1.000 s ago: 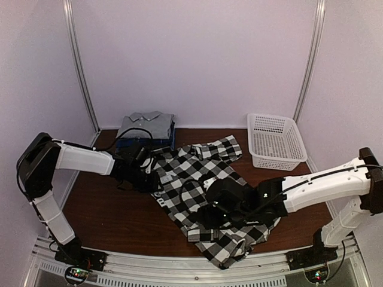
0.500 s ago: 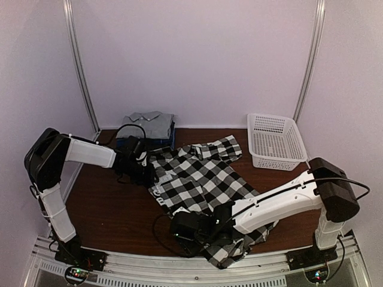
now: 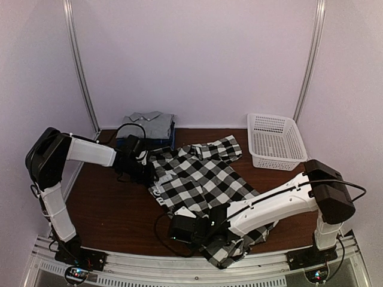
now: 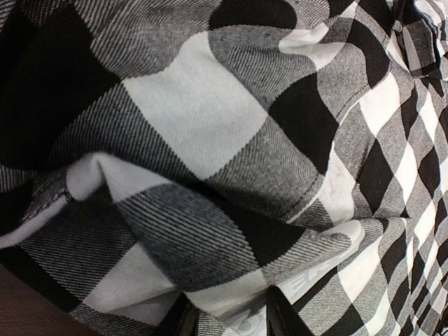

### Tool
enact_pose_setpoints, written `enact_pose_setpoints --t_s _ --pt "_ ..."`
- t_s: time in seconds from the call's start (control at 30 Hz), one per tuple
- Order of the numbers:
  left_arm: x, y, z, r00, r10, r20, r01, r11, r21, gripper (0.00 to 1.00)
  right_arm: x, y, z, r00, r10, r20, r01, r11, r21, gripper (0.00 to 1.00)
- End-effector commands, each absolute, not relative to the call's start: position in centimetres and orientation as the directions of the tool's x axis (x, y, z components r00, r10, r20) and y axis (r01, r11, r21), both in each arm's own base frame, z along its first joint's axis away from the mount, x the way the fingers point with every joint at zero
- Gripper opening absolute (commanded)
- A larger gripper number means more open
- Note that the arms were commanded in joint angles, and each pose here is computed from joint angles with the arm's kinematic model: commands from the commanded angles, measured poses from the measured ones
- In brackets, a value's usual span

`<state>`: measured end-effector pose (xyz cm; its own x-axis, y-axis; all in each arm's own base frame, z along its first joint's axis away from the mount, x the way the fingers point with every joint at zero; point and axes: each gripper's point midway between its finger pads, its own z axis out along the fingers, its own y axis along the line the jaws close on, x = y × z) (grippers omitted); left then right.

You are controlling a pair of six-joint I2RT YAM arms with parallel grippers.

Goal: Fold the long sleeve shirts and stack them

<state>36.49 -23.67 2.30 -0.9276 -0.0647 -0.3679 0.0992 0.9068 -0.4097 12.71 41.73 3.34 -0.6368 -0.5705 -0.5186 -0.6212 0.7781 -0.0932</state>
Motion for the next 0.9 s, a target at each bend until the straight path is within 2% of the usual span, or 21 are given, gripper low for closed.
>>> enact_pose_setpoints --t_s 0.0,0.17,0.23,0.63,0.87 --pt "36.9 -23.4 3.7 -0.919 -0.057 -0.389 0.118 0.903 -0.412 0.35 13.0 42.1 5.2 -0.637 -0.531 -0.559 -0.599 0.797 -0.076 0.27" --pt "36.5 -23.5 5.2 -0.912 -0.050 -0.407 0.142 0.893 -0.427 0.36 13.0 42.5 6.4 -0.636 -0.520 -0.570 -0.604 0.796 -0.052 0.05" --pt "36.3 -23.4 5.8 -0.910 -0.046 -0.413 0.149 0.892 -0.427 0.36 12.9 42.7 7.2 -0.638 -0.504 -0.582 -0.606 0.795 -0.024 0.00" --pt "32.3 -22.1 11.0 -0.877 -0.041 -0.478 0.217 0.854 -0.472 0.45 12.9 45.8 12.4 -0.671 -0.399 -0.625 -0.661 0.704 0.260 0.00" --pt "26.7 -22.0 13.9 -0.857 -0.044 -0.513 0.309 0.753 -0.581 0.54 14.6 48.7 16.9 -0.713 -0.297 -0.635 -0.676 0.528 0.513 0.00"
